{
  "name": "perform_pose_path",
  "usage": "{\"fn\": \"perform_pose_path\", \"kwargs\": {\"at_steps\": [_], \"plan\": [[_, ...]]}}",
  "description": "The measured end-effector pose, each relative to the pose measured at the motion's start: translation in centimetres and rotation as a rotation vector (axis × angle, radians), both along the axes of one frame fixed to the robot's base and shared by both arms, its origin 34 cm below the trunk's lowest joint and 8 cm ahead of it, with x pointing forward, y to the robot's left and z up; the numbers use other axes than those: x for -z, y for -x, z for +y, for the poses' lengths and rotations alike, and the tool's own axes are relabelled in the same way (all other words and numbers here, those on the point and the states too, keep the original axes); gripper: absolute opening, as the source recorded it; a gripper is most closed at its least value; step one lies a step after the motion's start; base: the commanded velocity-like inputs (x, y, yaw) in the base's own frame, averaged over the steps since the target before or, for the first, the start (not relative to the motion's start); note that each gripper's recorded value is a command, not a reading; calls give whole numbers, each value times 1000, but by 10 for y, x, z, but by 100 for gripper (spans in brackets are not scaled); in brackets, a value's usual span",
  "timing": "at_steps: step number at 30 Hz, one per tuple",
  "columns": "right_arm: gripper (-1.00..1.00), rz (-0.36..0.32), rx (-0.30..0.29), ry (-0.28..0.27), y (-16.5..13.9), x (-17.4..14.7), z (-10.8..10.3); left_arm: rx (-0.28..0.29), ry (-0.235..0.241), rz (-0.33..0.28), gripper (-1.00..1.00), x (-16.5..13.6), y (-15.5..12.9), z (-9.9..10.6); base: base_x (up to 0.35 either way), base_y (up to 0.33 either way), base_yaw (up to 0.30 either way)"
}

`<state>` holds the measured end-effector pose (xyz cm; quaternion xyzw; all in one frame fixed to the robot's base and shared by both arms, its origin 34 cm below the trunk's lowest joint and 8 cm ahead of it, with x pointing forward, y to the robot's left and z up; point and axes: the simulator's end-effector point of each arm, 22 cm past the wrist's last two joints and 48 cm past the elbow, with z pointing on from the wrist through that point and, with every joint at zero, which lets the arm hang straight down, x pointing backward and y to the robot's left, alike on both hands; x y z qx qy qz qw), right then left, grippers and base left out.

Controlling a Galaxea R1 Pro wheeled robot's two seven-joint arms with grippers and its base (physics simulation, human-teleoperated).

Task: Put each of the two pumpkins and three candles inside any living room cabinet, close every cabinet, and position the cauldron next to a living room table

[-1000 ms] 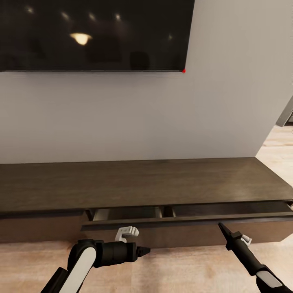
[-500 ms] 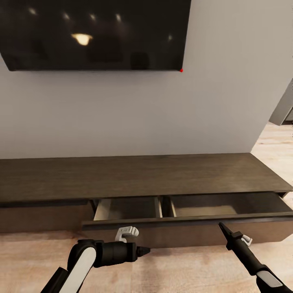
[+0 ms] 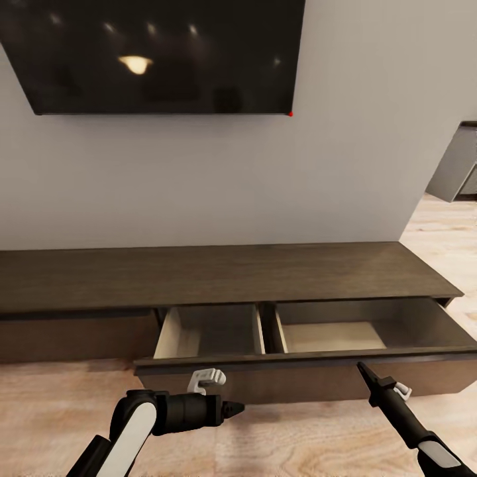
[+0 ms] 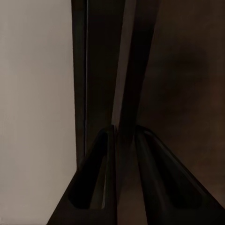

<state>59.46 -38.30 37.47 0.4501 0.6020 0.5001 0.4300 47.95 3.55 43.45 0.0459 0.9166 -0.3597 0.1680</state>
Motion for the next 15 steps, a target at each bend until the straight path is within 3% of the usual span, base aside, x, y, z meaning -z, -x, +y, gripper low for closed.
{"fn": "perform_pose_path", "kwargs": {"at_steps": [15], "plan": [[-100,0,2,-1,0,0,-1,0,0,0,100,0,0,0,-48,0,0]]}}
